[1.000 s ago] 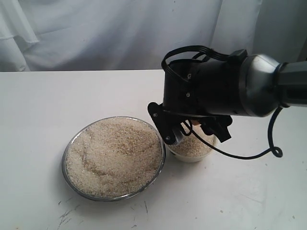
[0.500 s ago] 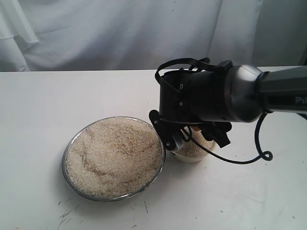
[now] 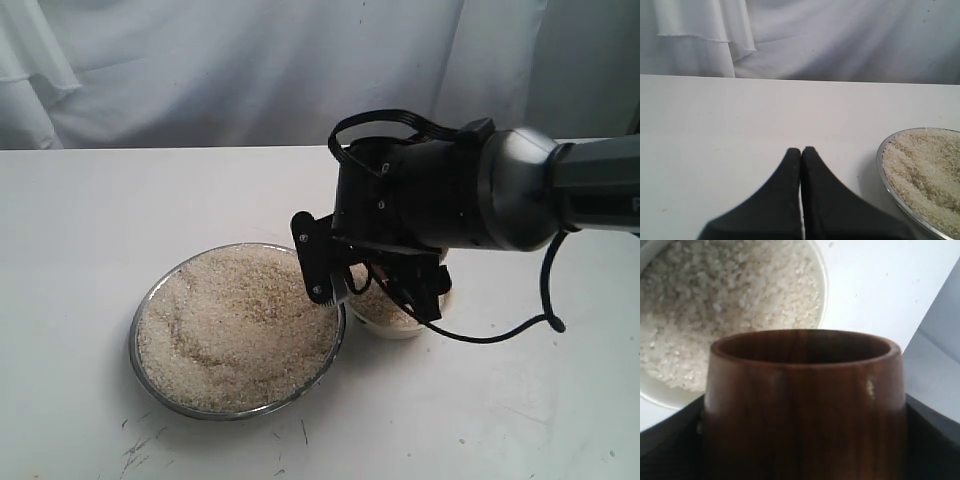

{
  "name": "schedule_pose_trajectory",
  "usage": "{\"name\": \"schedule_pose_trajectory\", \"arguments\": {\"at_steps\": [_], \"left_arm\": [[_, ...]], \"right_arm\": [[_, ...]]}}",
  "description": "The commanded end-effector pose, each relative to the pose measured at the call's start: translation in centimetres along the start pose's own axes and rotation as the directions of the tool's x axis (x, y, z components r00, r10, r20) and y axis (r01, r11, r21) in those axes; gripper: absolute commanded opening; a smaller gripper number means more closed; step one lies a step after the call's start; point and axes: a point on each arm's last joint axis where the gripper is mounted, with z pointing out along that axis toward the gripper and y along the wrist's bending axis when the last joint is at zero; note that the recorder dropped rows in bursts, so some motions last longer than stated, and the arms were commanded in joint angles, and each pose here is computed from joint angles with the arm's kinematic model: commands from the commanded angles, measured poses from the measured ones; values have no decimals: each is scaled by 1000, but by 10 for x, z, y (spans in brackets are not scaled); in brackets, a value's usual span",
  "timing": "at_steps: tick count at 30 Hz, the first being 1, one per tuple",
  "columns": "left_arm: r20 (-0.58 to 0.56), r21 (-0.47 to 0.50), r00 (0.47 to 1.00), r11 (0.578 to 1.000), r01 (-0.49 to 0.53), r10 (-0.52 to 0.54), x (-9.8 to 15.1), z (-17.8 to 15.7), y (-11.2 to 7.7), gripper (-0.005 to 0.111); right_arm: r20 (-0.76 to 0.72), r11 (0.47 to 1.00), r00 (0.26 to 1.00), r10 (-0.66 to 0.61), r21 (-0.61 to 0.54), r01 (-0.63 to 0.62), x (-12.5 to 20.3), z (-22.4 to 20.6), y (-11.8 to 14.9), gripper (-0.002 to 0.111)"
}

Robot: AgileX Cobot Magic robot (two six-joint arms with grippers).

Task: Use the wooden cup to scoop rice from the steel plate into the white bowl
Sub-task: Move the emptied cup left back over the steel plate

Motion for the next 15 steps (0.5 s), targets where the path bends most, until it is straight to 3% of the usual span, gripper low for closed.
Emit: {"name": "schedule_pose_trajectory", "arguments": {"at_steps": [1, 5, 10, 15], "left_arm": [[7, 2, 1000, 1000, 0, 0, 1, 0, 0, 0], [7, 2, 1000, 1000, -2, 2, 1, 0, 0, 0], [7, 2, 1000, 1000, -2, 2, 1, 0, 0, 0], [7, 2, 1000, 1000, 3, -3, 1, 0, 0, 0]], "right_arm": [[79, 997, 996, 46, 50, -50, 2, -14, -9, 0], [144, 995, 987, 72, 52, -80, -2, -19, -12, 0], [269, 990, 956, 120, -103, -95, -14, -27, -6, 0], [327, 995, 940, 100, -58, -85, -32, -46, -20, 0]]}}
